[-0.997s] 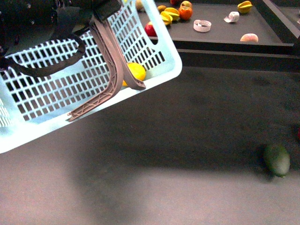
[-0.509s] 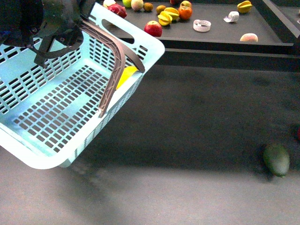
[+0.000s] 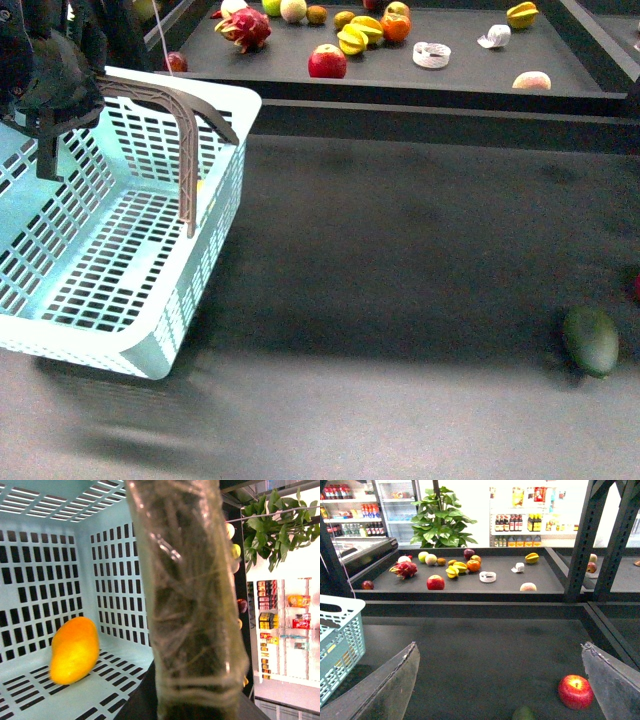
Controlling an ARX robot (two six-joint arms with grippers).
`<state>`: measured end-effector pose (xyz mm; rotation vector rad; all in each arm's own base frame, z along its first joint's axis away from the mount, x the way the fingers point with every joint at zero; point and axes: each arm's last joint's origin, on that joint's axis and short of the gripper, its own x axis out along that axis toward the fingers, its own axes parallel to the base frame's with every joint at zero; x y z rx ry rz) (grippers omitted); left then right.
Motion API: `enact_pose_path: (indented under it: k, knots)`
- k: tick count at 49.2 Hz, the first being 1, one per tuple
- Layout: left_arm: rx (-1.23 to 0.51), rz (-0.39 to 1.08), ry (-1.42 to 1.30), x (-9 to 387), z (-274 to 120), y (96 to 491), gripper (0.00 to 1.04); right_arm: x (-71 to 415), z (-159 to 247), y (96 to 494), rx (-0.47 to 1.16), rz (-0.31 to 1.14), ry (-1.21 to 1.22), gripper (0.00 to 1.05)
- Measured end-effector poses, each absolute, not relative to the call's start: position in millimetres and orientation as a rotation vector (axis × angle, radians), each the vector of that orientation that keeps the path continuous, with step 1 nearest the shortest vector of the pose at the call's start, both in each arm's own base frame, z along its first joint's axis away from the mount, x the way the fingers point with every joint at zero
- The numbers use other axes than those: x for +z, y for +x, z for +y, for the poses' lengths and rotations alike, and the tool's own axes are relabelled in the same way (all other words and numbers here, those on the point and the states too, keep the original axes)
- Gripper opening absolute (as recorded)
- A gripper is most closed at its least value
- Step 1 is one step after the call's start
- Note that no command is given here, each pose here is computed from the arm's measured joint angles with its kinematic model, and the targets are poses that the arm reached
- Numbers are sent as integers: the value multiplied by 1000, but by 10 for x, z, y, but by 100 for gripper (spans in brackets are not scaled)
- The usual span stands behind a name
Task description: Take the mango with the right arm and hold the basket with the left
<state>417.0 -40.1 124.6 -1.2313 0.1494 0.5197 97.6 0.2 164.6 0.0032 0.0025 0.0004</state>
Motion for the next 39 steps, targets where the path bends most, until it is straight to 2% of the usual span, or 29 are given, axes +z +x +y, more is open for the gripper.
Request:
enact_pose_path:
  k: [23,39]
  knots:
    - [600,128,-1307,1103,-254,4266,7,1646,2,976,0,2,3,97]
    - [662,141,-1275,1170,-274,4259,58,1646,2,976,0,2,3,97]
